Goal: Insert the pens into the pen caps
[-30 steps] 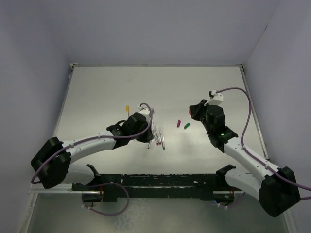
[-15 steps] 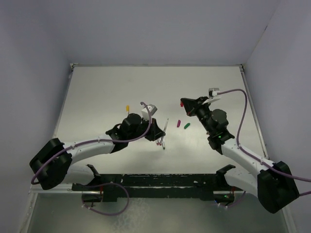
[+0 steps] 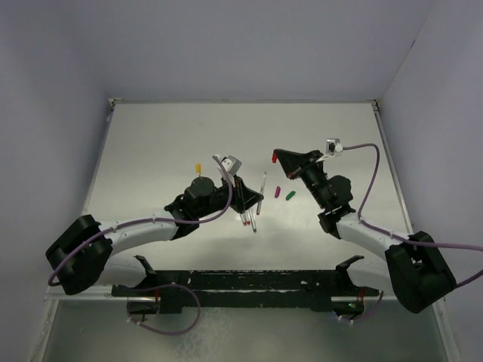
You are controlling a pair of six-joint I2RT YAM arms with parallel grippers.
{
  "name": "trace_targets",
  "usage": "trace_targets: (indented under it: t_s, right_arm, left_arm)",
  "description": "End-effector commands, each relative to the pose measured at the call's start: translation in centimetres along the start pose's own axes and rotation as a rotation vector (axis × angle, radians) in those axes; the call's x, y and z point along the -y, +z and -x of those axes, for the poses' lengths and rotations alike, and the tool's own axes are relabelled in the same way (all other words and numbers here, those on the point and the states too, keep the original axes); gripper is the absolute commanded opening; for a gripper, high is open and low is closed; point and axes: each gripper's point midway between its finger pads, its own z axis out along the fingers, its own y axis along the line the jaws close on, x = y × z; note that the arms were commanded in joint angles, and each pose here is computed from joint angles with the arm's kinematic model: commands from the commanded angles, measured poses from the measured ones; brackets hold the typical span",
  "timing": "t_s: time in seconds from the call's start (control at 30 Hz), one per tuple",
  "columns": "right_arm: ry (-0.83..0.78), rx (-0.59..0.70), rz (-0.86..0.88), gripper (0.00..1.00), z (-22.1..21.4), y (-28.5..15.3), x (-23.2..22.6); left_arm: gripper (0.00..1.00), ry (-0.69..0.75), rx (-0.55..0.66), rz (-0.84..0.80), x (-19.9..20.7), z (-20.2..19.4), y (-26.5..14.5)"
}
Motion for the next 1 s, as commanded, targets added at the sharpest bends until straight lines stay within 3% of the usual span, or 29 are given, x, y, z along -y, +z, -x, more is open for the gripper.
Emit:
trace_targets:
  t_s: [0.0, 0.97]
  right_arm:
    - [0.065, 0.086, 0.133, 0.0, 2.2, 0.2, -3.1]
    - [0.099, -0.004, 0.185, 0.0, -0.1, -0.3, -3.4]
  left_arm:
    - [0.0, 0.065, 0.111, -0.065, 1.7, 2.9, 0.6]
    - [0.0, 0.077, 0.147, -0.053, 1.7, 4.2, 1.5]
